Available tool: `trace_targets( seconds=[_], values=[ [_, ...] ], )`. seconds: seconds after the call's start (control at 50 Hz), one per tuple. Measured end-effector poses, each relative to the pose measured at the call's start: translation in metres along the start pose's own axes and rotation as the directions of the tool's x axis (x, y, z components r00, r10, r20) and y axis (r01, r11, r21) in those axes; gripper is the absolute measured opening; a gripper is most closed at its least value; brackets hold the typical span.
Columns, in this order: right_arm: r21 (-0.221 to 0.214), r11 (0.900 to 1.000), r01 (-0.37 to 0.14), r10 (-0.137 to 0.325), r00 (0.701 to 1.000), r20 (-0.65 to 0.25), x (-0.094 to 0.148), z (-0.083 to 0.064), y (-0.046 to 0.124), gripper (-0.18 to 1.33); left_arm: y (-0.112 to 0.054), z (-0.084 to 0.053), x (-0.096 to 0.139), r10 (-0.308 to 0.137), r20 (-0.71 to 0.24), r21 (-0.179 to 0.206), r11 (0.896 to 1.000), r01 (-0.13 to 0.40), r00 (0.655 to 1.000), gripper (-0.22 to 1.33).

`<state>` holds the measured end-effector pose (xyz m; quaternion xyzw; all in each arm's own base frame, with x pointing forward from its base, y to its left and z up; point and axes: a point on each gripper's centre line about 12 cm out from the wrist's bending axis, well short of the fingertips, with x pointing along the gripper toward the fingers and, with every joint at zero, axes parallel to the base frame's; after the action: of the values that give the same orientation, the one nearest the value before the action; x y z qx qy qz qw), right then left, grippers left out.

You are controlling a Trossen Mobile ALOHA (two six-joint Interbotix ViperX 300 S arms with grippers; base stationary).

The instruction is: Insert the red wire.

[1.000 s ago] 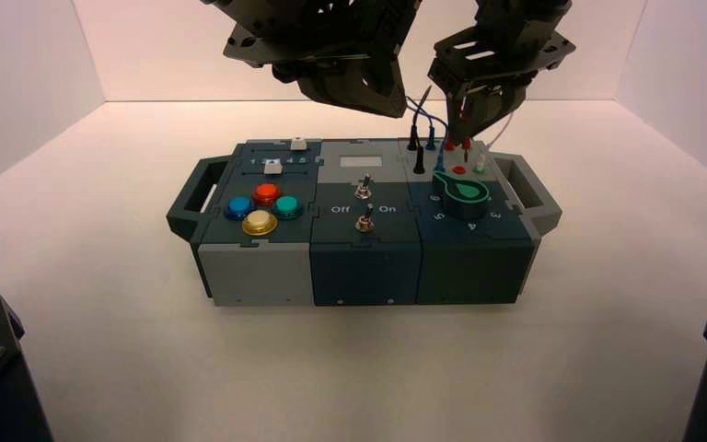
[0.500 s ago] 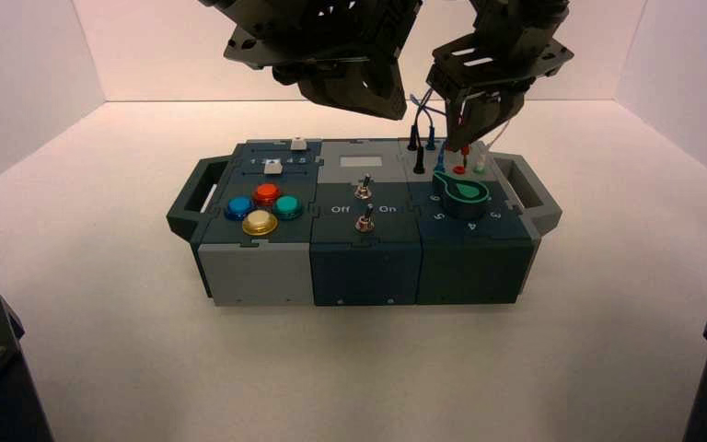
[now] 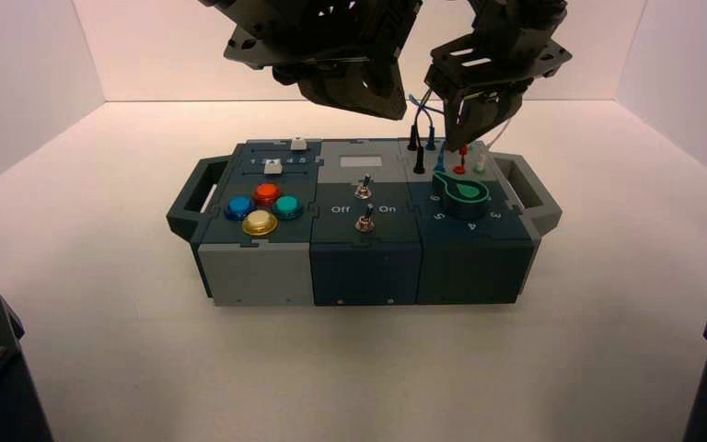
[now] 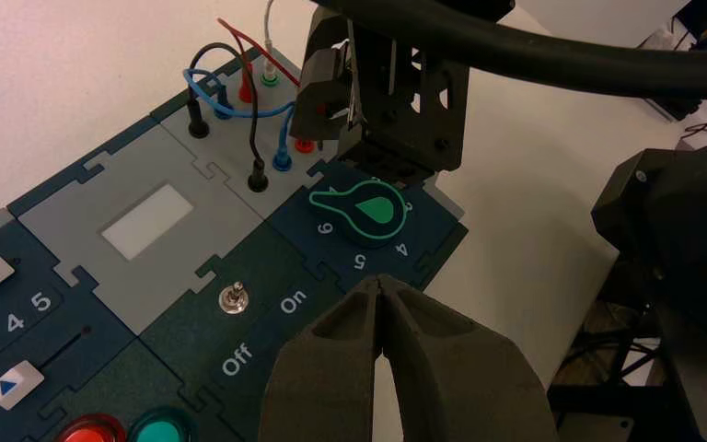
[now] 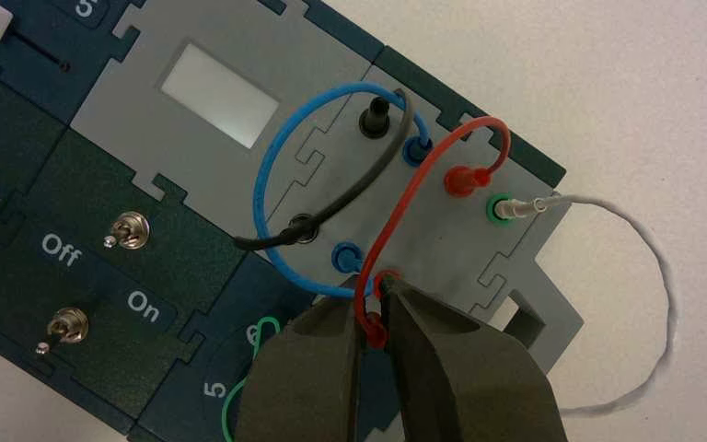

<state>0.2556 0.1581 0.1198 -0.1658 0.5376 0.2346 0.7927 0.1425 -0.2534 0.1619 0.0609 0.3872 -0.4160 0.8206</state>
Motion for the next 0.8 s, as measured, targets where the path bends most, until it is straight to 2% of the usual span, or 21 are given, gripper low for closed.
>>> trace_targets(
  seconds=[0.8],
  values=[
    [-0.004, 1.0000, 0.001, -0.001, 1.000, -0.015, 0.0057, -0.0014, -0.0001, 0.05, 0.0000, 0.0000, 0.0000, 0.000, 0.000, 0.002, 1.000, 0.000, 1.000, -0.16]
  ],
)
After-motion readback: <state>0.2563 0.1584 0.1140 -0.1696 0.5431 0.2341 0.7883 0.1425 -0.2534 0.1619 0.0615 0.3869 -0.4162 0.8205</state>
